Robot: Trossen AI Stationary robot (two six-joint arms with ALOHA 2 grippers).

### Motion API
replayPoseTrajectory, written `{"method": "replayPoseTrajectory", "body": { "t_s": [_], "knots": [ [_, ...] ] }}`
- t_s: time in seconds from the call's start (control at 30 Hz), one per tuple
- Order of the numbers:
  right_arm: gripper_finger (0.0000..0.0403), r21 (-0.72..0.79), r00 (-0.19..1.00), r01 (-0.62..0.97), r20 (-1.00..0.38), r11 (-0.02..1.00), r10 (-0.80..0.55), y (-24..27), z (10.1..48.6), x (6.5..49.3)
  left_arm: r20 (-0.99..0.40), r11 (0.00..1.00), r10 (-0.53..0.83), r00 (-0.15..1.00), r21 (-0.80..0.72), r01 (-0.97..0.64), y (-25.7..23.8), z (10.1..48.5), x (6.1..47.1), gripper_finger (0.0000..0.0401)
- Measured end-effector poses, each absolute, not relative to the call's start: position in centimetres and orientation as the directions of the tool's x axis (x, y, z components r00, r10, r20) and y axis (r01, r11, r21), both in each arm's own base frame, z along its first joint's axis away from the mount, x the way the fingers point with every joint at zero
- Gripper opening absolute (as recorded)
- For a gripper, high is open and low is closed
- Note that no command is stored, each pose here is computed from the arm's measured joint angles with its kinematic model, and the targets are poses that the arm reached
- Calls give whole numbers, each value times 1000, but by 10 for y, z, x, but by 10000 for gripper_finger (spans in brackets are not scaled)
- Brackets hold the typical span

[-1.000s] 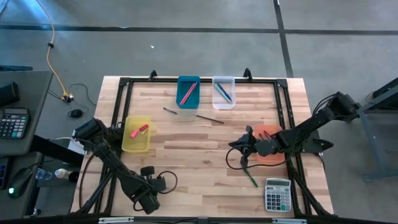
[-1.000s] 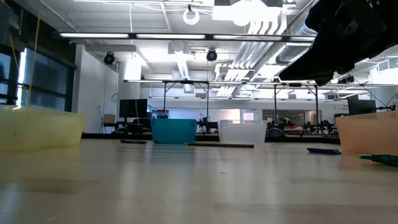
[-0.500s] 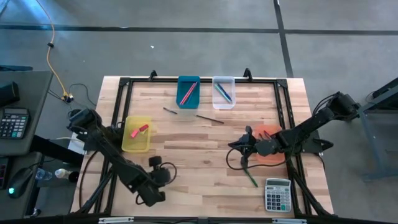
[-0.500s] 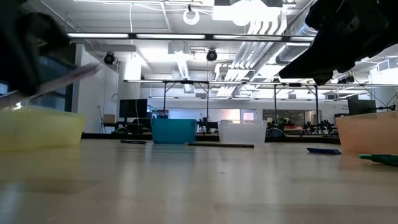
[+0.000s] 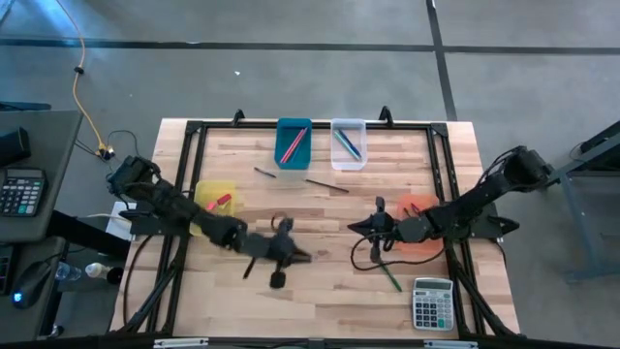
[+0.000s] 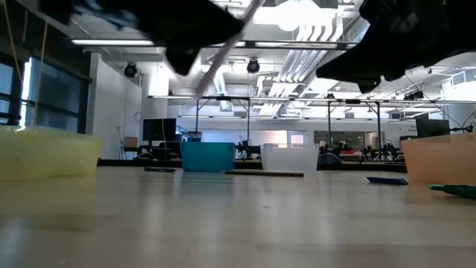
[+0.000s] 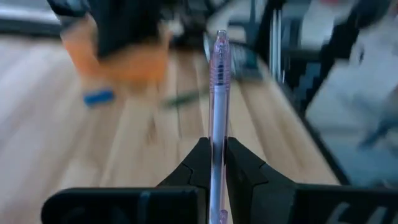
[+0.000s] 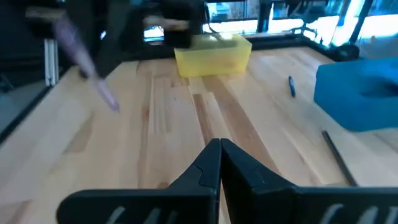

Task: Sort crayons/erasers/pens/pencils in bins
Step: Put the purple ballpen into the bin

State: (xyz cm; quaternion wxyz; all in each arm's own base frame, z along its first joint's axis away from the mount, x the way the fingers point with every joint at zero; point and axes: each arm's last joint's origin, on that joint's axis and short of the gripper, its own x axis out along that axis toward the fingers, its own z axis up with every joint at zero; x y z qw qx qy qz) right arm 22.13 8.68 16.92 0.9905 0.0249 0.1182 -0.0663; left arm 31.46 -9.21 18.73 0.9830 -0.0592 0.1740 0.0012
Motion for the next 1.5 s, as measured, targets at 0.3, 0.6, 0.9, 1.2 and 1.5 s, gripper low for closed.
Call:
{"method": "replayPoseTrajectory", "body": {
  "t_s": [0.3, 0.6, 0.9, 1.2, 1.5],
  "knots": [
    [25, 58, 995, 96, -10, 994, -96, 94, 191, 233, -80, 982, -43, 996, -188, 27, -44, 212, 330, 10],
    [140, 75, 992, 61, 101, 995, -68, 105, 229, 252, -28, 981, -7, 1000, -194, 1, -28, 217, 332, 10],
    [185, 89, 990, 60, 124, 994, -71, 100, 247, 265, 10, 980, -13, 1000, -197, 14, -28, 221, 332, 10],
    [183, 90, 988, 70, 133, 993, -82, 91, 250, 270, 45, 983, -10, 999, -182, 18, -28, 229, 339, 10],
    [155, 108, 988, 68, 134, 992, -82, 90, 250, 271, 51, 983, -5, 999, -184, 14, -25, 232, 342, 10]
  ]
}}
